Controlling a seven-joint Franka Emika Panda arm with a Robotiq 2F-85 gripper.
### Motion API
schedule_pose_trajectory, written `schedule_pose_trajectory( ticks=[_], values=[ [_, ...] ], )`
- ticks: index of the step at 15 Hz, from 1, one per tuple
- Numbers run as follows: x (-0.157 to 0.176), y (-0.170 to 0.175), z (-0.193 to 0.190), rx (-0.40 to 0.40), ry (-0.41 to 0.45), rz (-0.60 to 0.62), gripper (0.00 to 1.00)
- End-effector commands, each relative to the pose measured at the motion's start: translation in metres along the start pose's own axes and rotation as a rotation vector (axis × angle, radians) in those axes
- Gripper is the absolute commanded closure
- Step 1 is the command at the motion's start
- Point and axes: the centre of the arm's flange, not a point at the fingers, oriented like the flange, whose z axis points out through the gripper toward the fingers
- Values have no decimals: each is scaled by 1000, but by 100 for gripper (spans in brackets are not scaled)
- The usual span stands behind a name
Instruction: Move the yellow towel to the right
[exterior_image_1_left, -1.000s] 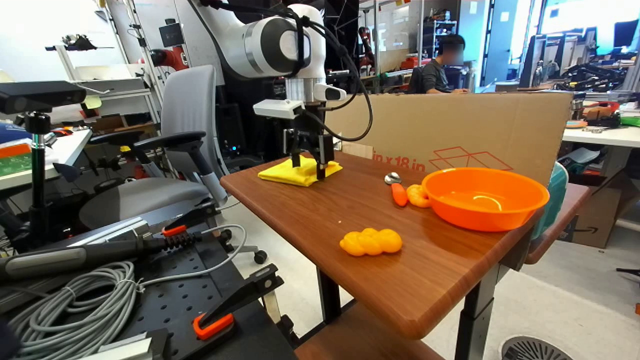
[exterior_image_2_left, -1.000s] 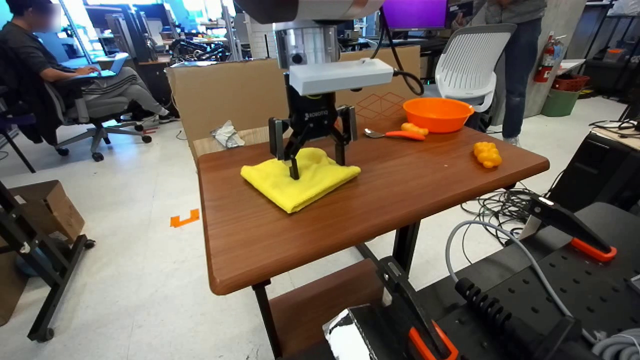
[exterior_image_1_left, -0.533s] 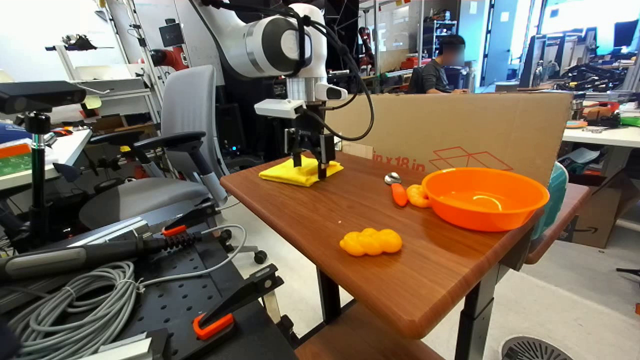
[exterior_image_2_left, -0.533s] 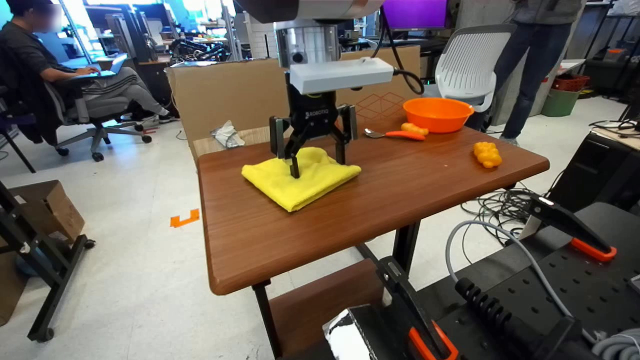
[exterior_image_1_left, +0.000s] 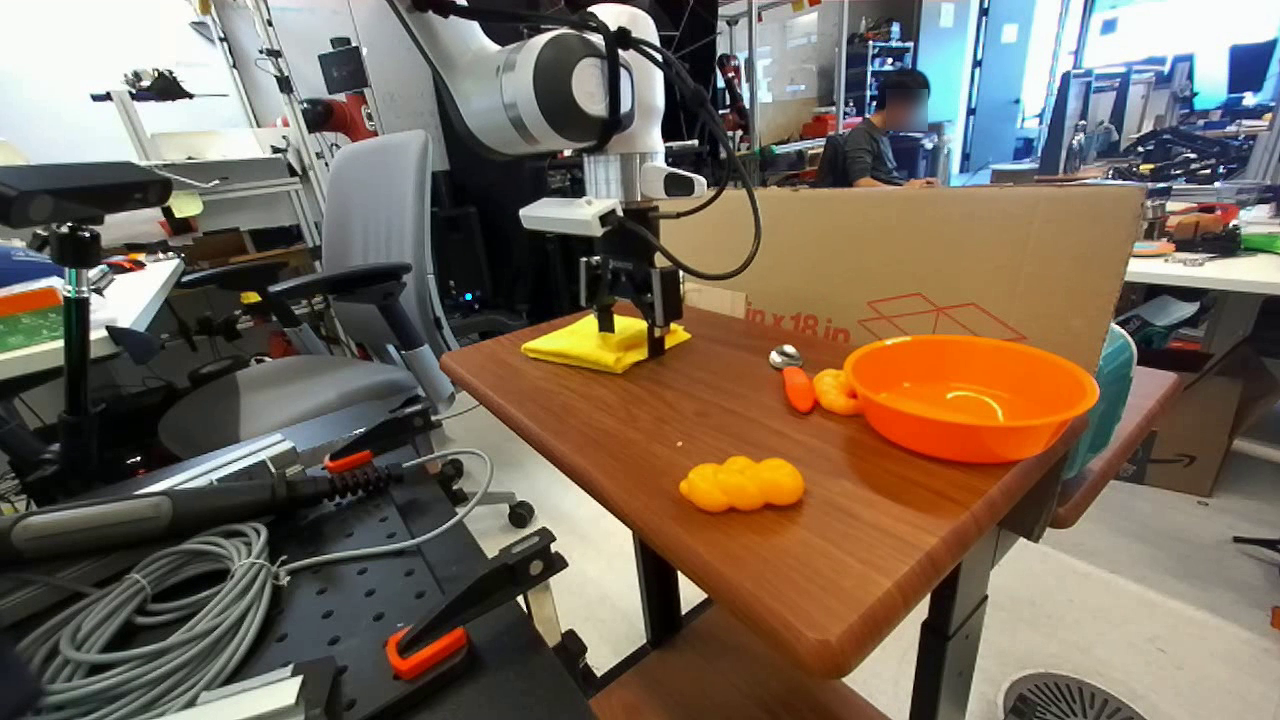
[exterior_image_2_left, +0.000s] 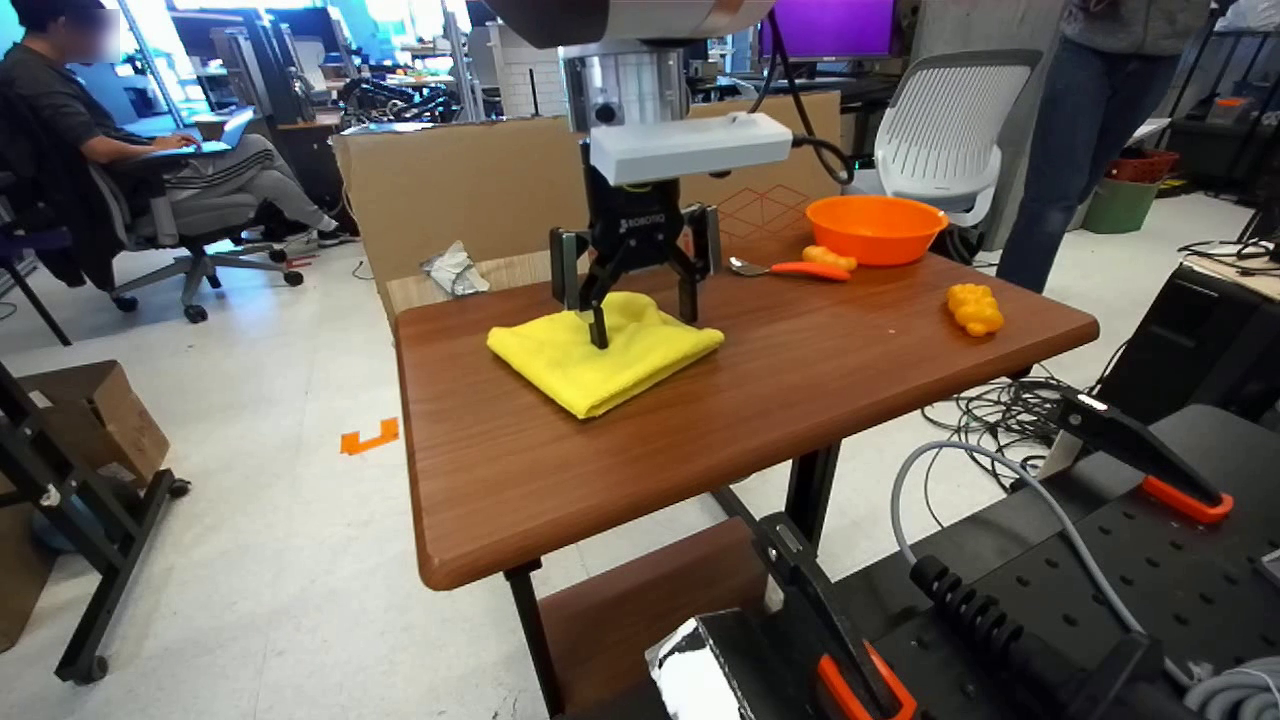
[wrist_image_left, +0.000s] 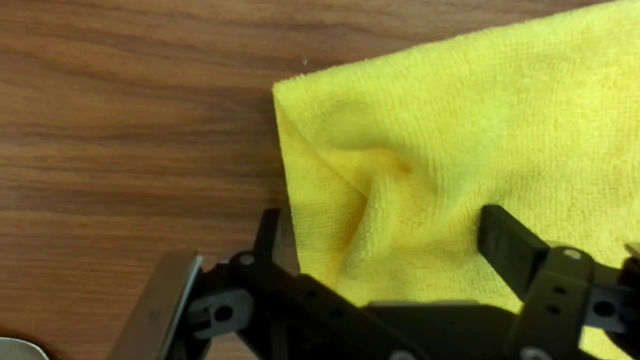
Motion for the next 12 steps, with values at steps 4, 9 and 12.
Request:
schedule_pose_trajectory(
  ticks=[4,9,12],
  values=[
    [16,0,7,-32,-7,16,0],
    [22,3,7,-23,-9,35,0],
    [26,2,5,-15,-15,47,0]
  ],
)
